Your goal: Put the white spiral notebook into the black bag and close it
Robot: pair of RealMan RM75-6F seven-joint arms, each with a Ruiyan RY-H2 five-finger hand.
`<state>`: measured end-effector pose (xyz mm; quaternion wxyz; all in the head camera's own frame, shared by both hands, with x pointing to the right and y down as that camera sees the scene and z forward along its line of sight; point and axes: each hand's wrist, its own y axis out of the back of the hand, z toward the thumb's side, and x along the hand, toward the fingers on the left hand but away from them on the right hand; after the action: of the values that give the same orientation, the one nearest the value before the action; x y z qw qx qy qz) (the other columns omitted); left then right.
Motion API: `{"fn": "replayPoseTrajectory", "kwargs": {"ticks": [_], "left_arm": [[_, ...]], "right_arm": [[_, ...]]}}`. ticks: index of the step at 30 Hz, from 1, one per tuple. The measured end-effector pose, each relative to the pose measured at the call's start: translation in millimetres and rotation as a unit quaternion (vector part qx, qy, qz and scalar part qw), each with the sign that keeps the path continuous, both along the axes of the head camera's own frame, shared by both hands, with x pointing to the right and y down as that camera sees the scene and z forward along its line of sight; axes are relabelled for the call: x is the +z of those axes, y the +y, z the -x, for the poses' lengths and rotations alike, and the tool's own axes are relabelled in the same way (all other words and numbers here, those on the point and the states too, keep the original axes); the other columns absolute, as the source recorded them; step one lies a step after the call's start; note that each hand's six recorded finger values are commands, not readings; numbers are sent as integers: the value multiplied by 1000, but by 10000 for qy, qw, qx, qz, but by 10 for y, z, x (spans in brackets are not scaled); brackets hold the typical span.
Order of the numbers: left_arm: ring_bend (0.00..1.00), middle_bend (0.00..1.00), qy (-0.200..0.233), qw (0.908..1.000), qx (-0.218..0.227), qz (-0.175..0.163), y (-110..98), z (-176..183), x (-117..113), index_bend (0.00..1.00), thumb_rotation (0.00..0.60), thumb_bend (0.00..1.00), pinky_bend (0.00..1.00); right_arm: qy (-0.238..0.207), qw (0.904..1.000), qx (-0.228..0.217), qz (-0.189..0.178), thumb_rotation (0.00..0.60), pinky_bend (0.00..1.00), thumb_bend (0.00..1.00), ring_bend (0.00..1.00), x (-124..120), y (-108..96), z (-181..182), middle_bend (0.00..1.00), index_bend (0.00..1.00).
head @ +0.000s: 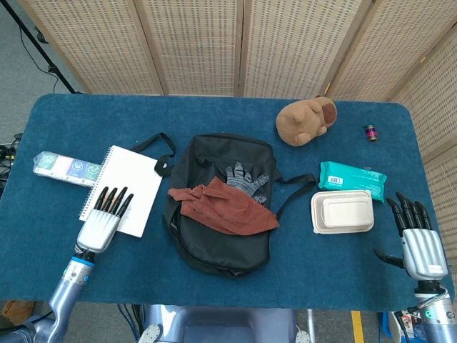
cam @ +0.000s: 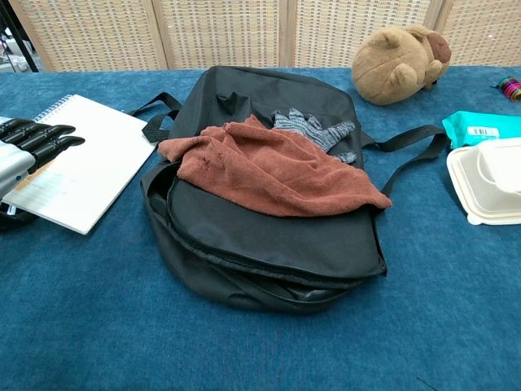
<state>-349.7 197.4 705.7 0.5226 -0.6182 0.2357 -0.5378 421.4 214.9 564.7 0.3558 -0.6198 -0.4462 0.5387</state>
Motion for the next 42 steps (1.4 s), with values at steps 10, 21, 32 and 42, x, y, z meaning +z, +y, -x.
{"fn": "replayPoseTrajectory", "kwargs": {"ticks": [10, 21, 32, 42], "left_arm": [[371, 448, 39, 9996, 83, -281, -79, 16, -35, 457, 600, 409, 477], [529, 630, 278, 9968, 201, -719, -329, 1, -207, 678, 600, 451, 595], [550, 651, 523, 9933, 98, -1031, -640, -101, -458, 703, 600, 452, 602], [552, 653, 521, 9905, 27, -1270, -970, -244, -724, 706, 600, 452, 602]], "right_arm": [[2, 9998, -81, 170, 600, 0, 0, 0, 54, 38, 46, 0, 0], [-154, 9971, -497, 550, 600, 0, 0, 0, 106, 34, 239, 0, 0], [-1033, 9732, -1433, 1474, 600, 83, 0, 43, 197, -51, 812, 98, 98], [-1442, 9449, -2284, 1848, 600, 117, 0, 118, 380, -161, 1582, 193, 211]]}}
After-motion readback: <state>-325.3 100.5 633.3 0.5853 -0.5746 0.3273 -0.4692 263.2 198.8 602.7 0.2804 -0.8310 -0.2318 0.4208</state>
